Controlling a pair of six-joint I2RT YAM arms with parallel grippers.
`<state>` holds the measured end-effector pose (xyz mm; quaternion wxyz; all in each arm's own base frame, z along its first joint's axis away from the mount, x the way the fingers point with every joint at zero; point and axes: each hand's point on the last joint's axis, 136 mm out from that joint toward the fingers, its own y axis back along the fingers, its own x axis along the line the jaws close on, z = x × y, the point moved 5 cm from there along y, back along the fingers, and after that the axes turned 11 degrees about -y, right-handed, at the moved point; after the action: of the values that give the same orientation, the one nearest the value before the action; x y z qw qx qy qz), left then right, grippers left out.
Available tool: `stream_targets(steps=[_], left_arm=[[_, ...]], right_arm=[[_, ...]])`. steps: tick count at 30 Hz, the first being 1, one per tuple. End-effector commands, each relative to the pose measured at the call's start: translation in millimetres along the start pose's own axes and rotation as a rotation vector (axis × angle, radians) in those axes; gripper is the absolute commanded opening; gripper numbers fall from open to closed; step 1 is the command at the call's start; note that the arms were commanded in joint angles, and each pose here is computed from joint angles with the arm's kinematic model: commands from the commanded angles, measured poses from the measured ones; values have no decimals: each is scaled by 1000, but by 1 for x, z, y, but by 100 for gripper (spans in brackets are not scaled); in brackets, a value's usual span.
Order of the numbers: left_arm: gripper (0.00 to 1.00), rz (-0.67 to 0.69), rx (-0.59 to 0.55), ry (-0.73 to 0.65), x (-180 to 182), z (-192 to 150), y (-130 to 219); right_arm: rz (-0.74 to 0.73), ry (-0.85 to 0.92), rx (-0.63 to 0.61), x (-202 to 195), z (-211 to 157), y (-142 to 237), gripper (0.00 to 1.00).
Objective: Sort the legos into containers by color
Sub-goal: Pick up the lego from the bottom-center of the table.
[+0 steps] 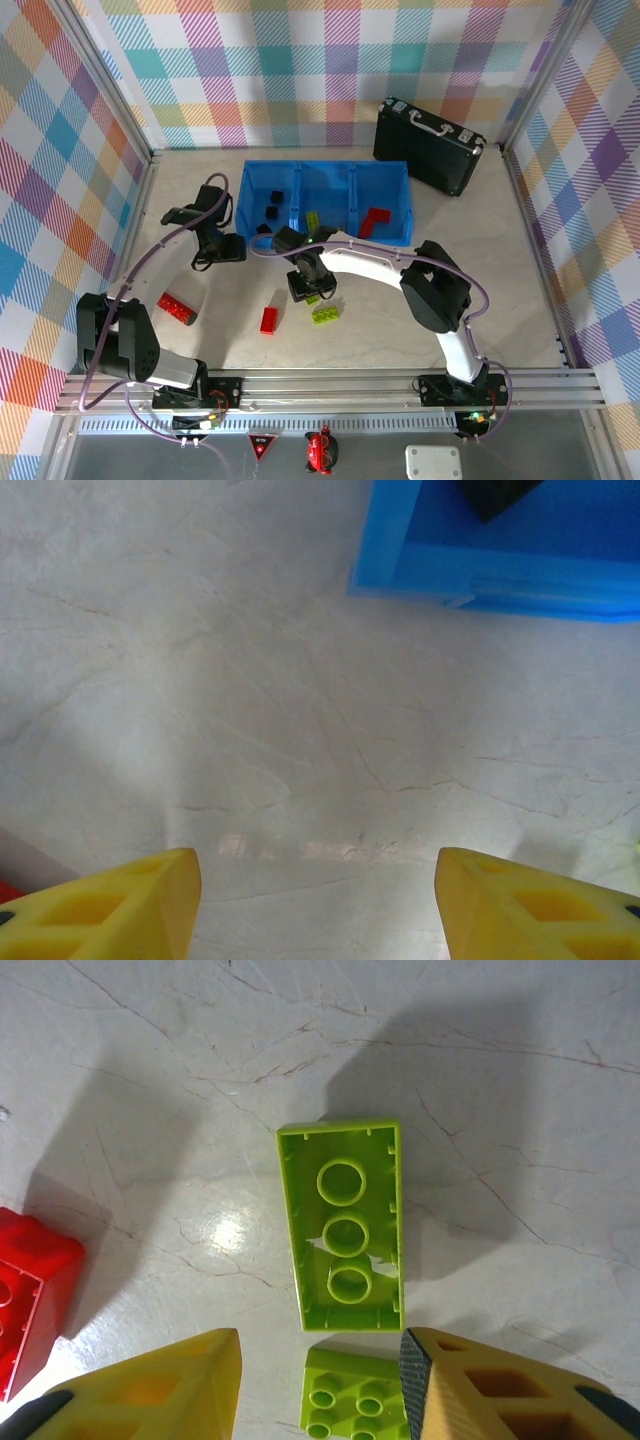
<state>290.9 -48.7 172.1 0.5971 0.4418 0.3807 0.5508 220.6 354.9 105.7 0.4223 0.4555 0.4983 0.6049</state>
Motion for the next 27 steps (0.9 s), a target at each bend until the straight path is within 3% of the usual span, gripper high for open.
stream_targets(steps=[1, 5, 14, 27], left_arm=[[64, -23, -69, -3, 4, 2, 12], [64, -45, -119, 25, 9, 4, 21], [64, -85, -120, 33, 6, 3, 22], [63, -100, -122, 35, 5, 4, 22]], right_arm=[[-46, 15, 14, 0, -2, -4, 47], [-66, 10, 7, -2, 0, -7, 49], [-73, 14, 43, -2, -2, -25, 49], [-72, 9, 41, -1, -3, -26, 39]])
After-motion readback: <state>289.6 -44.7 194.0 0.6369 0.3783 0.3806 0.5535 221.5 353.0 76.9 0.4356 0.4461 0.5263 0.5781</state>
